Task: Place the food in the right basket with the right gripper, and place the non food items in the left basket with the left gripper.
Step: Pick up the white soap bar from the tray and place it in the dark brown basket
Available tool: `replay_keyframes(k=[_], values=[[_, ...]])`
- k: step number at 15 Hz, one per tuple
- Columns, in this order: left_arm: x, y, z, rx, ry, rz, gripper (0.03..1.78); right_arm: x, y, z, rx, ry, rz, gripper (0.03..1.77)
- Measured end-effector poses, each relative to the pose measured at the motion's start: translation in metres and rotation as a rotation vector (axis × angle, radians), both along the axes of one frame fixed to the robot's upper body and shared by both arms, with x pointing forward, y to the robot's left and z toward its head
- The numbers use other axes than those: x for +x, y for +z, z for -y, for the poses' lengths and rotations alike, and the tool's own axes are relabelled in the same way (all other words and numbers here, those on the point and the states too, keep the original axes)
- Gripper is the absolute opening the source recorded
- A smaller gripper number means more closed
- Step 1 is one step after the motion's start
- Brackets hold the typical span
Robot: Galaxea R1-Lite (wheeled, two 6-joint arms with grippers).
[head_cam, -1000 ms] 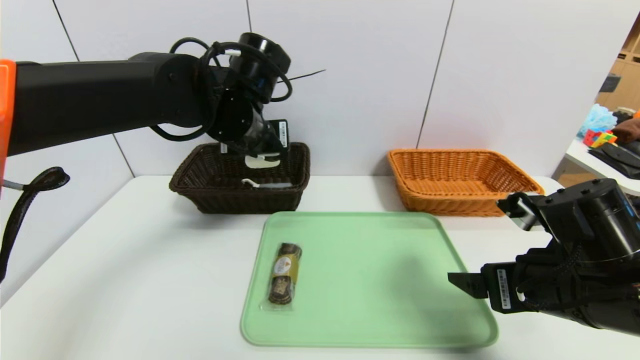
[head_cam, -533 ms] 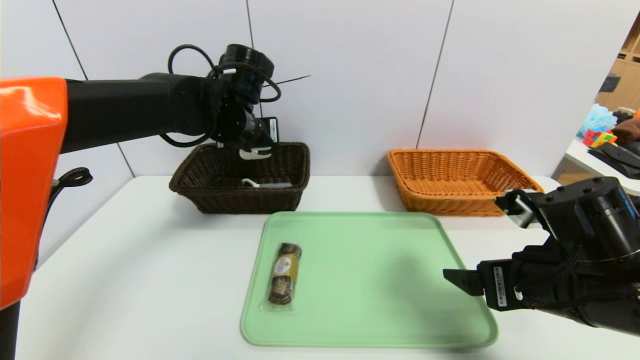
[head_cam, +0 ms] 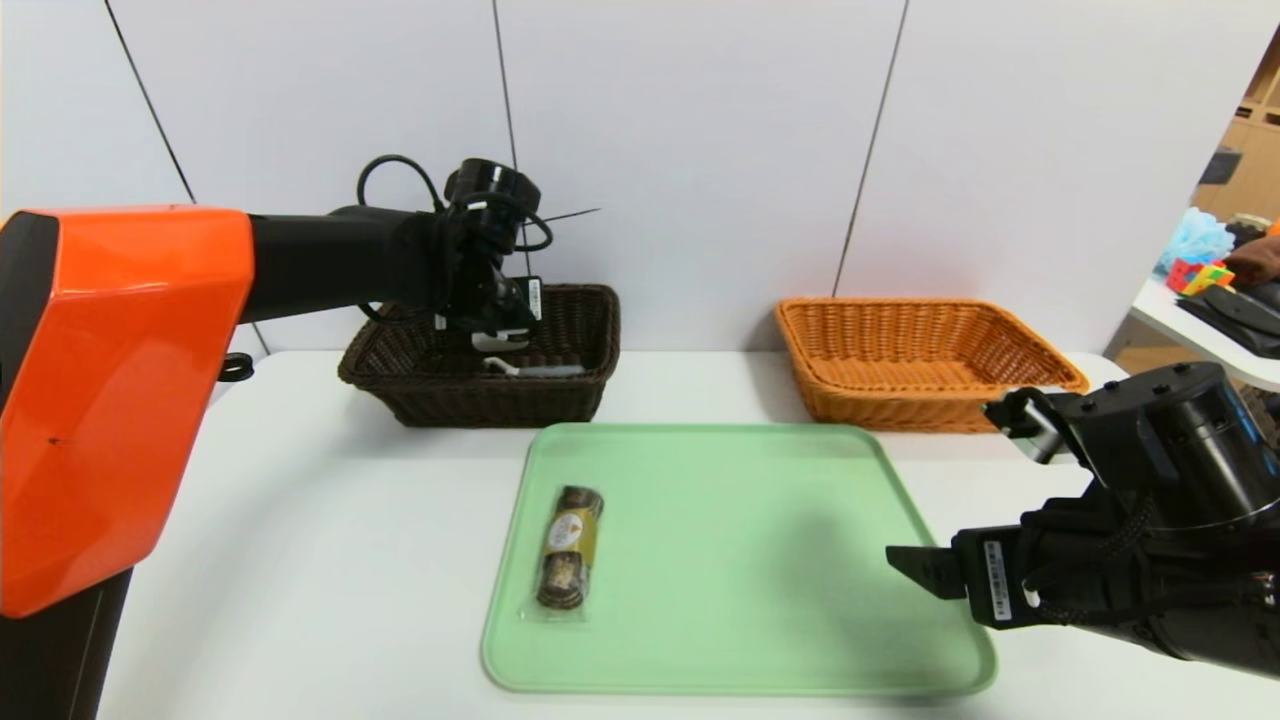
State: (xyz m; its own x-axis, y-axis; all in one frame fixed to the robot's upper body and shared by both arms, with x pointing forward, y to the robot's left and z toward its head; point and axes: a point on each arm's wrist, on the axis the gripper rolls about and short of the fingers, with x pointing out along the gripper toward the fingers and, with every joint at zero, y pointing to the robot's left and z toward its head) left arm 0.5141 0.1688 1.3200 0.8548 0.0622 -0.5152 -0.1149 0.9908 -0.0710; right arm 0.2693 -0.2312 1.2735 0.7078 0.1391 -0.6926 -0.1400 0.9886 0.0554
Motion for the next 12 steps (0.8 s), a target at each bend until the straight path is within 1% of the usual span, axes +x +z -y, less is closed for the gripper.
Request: replay_keyframes(k=[4, 12], values=[[0.008, -0.014, -0.001, -0.001, -0.009, -0.032, 0.97, -0.001, -0.002, 0.0, -0.003, 0.004, -0.006, 1.7], [0.013, -0.028, 0.0, 0.002, -0.016, -0.063, 0.97, -0.002, -0.001, 0.0, -0.003, 0.004, -0.003, 1.7]])
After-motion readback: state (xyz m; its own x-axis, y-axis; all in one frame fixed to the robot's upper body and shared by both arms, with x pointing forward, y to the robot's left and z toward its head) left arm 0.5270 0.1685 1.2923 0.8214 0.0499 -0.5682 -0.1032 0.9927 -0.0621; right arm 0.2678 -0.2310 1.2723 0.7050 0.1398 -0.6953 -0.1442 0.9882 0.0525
